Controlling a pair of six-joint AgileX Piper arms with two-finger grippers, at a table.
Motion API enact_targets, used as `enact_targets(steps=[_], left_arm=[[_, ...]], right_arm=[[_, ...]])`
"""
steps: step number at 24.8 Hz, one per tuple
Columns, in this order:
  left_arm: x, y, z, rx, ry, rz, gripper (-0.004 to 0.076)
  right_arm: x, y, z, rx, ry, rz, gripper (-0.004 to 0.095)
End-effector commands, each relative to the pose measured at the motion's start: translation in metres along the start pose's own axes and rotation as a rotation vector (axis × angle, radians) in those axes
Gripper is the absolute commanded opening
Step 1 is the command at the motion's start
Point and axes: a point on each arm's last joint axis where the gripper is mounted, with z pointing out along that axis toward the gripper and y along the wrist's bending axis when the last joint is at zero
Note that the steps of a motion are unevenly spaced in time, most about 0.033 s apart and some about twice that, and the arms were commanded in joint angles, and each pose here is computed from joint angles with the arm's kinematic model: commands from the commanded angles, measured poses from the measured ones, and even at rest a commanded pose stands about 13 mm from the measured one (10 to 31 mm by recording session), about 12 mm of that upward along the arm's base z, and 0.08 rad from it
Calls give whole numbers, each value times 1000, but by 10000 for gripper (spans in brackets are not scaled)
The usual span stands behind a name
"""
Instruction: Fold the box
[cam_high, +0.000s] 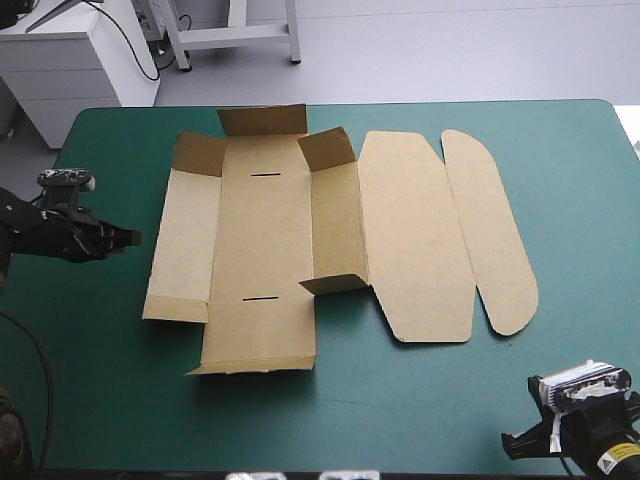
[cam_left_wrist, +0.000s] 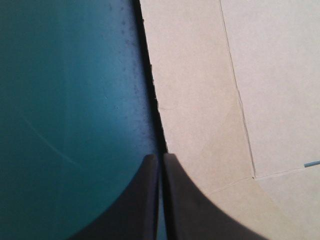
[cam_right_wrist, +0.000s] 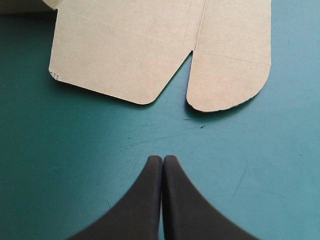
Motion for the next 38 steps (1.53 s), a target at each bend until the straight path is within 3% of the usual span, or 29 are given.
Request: enact_targets(steps=[1, 4, 13, 15, 17, 21, 25, 38], left_arm=[[-7, 14, -4, 119, -77, -56, 18], [-4, 30, 14, 258, -55, -105, 18], [5, 54, 64, 340, 54, -193, 18], [6, 54, 67, 356, 69, -198, 48], [7, 53, 67, 366, 78, -204, 132], [7, 52, 66, 385, 85, -205, 402], [7, 50, 66, 410, 90, -211, 531], [13, 52, 103, 586, 162, -364, 536]], right_arm=[[-11, -1, -3, 12, -68, -3, -14], [-11, -1, -3, 12, -68, -3, -14], [-11, -1, -3, 12, -66, -3, -14], [-11, -1, -3, 11, -66, 0, -14], [-11, -1, -3, 11, -66, 0, -14], [-11, -1, -3, 11, -66, 4, -14], [-11, -1, -3, 11, -66, 4, -14], [-11, -1, -3, 11, -66, 4, -14]])
